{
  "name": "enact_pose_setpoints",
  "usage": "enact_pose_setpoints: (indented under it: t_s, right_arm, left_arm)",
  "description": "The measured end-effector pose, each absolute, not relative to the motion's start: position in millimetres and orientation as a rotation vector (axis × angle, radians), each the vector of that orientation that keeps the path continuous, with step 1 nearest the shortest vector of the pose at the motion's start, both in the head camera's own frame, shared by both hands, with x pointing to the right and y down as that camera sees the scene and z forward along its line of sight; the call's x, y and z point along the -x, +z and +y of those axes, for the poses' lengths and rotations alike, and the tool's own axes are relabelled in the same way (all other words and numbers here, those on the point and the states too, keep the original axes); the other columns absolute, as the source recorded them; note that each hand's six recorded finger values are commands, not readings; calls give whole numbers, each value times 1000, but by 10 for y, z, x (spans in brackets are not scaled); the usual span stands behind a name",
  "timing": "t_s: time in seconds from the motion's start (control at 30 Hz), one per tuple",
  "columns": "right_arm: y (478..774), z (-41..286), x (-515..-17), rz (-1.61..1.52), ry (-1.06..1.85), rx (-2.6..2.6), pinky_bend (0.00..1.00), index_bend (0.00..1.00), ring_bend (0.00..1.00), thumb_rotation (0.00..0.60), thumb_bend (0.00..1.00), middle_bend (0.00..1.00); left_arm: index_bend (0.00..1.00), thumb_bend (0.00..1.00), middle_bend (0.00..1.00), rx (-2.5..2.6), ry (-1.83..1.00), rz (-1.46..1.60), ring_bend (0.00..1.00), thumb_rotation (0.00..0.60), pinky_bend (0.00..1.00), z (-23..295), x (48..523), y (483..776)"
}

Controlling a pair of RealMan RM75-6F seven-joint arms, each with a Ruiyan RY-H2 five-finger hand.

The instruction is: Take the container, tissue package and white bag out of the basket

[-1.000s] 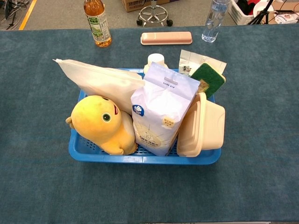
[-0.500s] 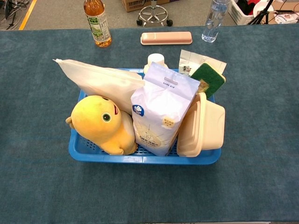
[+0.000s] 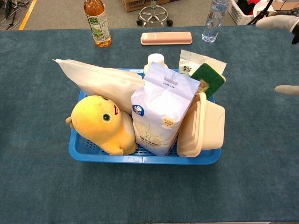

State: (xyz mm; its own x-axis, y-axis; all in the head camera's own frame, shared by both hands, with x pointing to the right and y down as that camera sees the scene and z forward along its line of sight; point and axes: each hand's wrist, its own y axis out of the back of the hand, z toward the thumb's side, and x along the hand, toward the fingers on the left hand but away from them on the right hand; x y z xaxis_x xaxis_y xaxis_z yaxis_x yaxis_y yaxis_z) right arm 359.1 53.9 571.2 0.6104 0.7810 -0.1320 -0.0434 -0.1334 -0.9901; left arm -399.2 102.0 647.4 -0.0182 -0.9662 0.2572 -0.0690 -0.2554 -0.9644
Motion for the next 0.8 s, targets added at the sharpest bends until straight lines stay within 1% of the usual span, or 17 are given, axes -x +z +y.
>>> enact_pose_setpoints:
  t_s: [0.27,0.5,0.8]
  right_arm:
    - [5773,615,-3363,-462,732,1505,408,153,175,600,0,183]
    - [5804,611,-3319,-428,687,1487,408,153,175,600,0,185]
    - [5918,602,-3257,-397,590,1510,408,153,175,600,0,206]
  left_arm:
    - [302,239,182,1459,-1385,1124,119,600,293,974,3940,6556]
    - [302,239,182,1457,-1399,1136,119,600,293,981,3977,6577]
    - [302,238,182,1454,-1399,1131,119,600,293,959,3961,6576]
